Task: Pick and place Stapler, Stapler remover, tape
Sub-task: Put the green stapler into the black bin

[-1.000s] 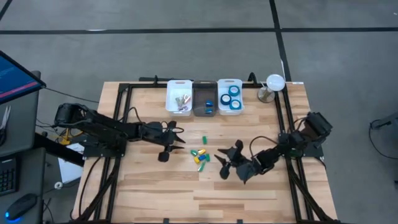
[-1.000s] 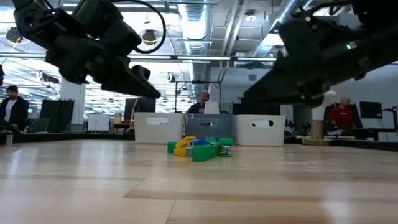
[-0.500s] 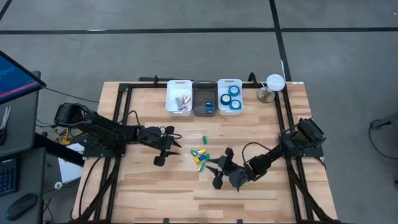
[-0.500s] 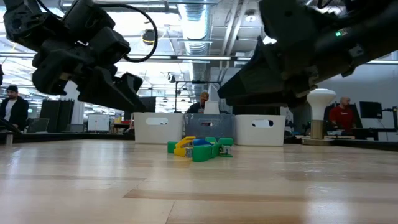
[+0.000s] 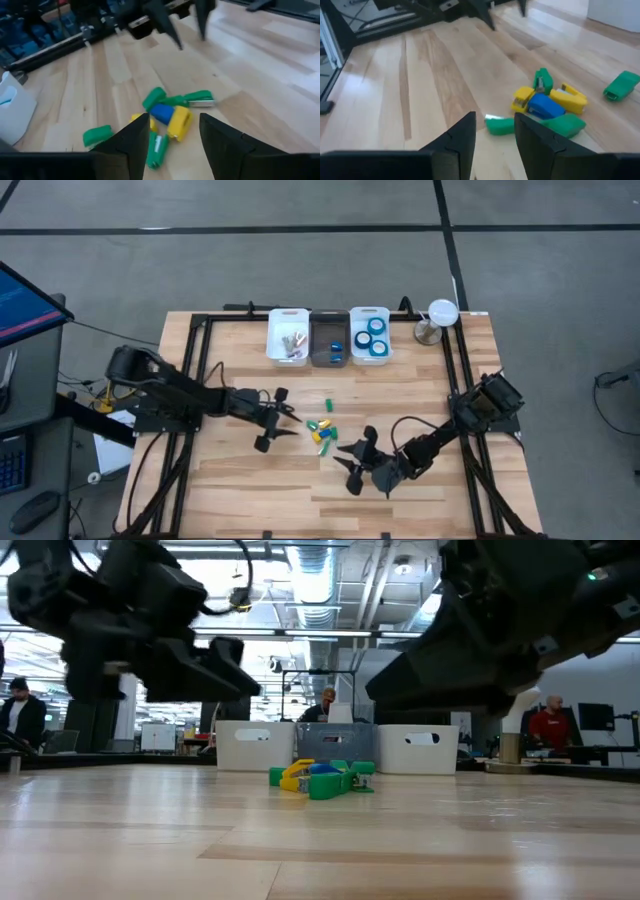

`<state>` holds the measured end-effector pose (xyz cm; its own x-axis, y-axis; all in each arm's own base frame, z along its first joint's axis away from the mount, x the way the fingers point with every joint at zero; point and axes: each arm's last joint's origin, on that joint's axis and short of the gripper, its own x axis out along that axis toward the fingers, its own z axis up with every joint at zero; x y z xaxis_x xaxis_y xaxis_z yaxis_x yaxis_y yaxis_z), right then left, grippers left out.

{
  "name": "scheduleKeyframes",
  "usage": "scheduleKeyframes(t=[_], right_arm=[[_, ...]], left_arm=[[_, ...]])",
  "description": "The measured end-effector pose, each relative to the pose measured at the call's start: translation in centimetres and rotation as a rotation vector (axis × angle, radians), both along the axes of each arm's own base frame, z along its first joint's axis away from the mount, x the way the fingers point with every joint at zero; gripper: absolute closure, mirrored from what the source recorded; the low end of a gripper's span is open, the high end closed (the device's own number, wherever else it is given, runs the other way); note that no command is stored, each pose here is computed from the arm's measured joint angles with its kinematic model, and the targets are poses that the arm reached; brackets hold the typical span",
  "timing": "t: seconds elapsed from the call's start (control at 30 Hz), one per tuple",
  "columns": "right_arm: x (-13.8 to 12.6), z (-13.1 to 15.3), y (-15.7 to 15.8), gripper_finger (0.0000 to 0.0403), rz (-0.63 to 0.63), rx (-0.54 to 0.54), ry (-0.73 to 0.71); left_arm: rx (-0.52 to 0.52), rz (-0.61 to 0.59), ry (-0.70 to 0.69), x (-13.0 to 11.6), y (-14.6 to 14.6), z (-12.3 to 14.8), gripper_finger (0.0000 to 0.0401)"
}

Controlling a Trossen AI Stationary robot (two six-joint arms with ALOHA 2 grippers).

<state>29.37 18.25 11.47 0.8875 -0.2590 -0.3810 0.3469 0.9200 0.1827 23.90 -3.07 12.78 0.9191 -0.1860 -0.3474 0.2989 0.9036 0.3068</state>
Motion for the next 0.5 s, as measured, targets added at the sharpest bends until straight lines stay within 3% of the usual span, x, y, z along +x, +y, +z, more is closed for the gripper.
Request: scheduleKeyframes(t=[0.3,0.5], right_arm=[[-0.7,-0.7,0.2,0.0286,0.0,-0.018,0.066],[-0.9,-0.8,0.3,0.0287,-0.012,0.008,0.073]], left_arm=[[0.002,0.054,0.073,4.6,1.0,-3.1,0.023],[0.003,0.059,0.126,5.0,1.0,-4.4,0.0234]])
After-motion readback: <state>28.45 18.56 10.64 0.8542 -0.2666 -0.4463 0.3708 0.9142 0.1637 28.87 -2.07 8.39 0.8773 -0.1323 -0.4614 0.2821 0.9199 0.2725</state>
